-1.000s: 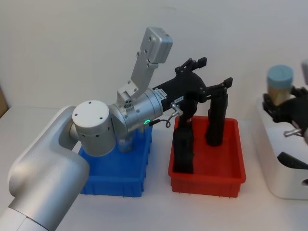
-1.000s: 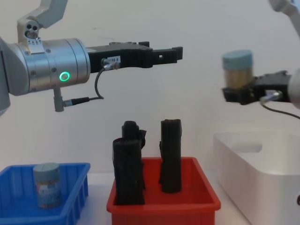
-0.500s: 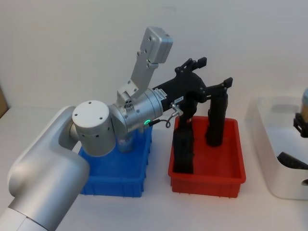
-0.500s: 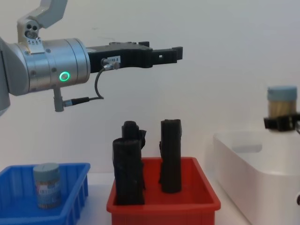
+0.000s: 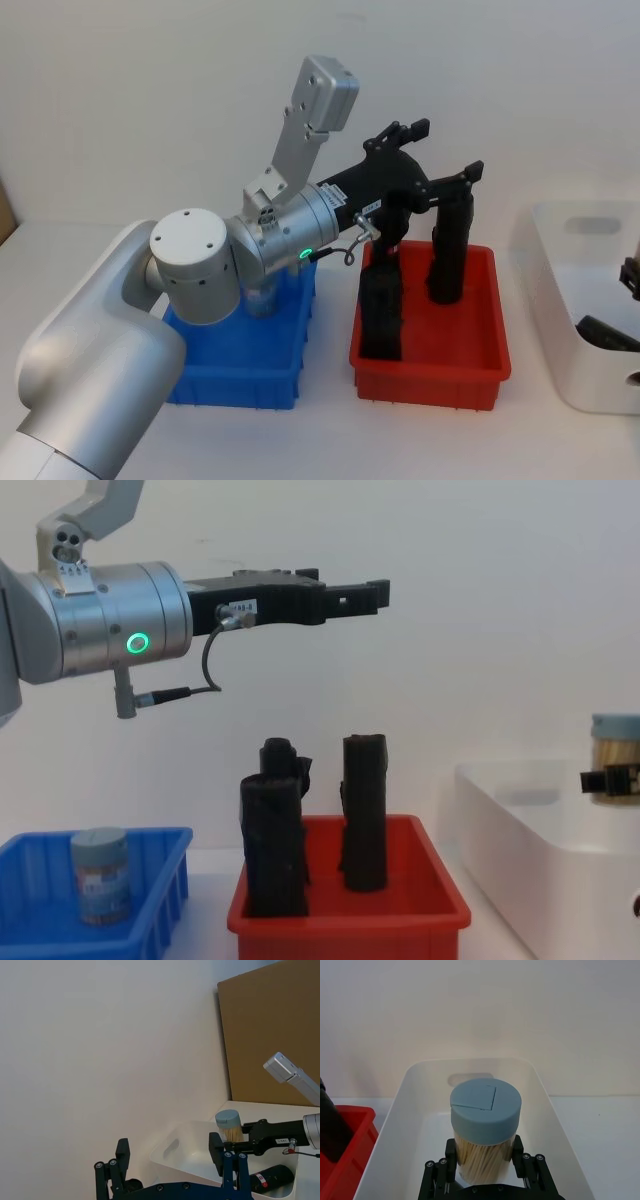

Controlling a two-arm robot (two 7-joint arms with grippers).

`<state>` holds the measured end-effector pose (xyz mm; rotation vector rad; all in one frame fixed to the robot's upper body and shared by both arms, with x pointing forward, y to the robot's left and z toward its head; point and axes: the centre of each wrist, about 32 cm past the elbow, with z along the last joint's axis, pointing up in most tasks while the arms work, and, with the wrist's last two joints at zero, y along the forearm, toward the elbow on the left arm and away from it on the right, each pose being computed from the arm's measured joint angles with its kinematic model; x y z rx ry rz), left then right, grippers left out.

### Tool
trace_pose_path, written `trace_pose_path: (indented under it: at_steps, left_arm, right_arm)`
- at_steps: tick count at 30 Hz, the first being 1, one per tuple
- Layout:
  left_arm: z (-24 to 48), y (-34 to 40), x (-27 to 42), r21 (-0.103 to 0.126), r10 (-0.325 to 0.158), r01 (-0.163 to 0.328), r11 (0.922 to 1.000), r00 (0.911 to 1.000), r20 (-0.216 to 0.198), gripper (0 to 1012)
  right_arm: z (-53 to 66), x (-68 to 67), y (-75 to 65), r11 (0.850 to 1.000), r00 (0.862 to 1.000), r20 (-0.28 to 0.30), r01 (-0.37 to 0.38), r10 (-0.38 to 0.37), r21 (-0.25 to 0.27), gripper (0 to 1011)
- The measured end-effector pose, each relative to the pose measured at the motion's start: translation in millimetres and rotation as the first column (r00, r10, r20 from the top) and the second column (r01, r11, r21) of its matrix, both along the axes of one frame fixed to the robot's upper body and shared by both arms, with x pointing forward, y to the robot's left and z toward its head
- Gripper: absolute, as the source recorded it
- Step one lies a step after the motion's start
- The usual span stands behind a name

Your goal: Pick the cotton swabs from the blue box and place them into the white box.

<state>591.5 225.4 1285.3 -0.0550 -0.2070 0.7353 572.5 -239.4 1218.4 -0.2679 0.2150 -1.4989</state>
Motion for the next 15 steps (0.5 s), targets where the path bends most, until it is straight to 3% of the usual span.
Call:
trace_pose_path:
  at_steps: [4,15]
  left_arm:
    - [0.0,0.0,0.0,0.0,0.0,0.0,1.0,1.0,0.0,1004]
    - [0.0,0.0,0.0,0.0,0.0,0.0,1.0,1.0,0.0,1004]
  right_arm:
    - [-2.6,3.0,-1.1,1.0,1.0,-0.012,0.012,-0.011,0.013,687]
    - [-6.5,6.6,-2.5,0.999,0.999,-0.03,0.027,-0.026,0.03,1000]
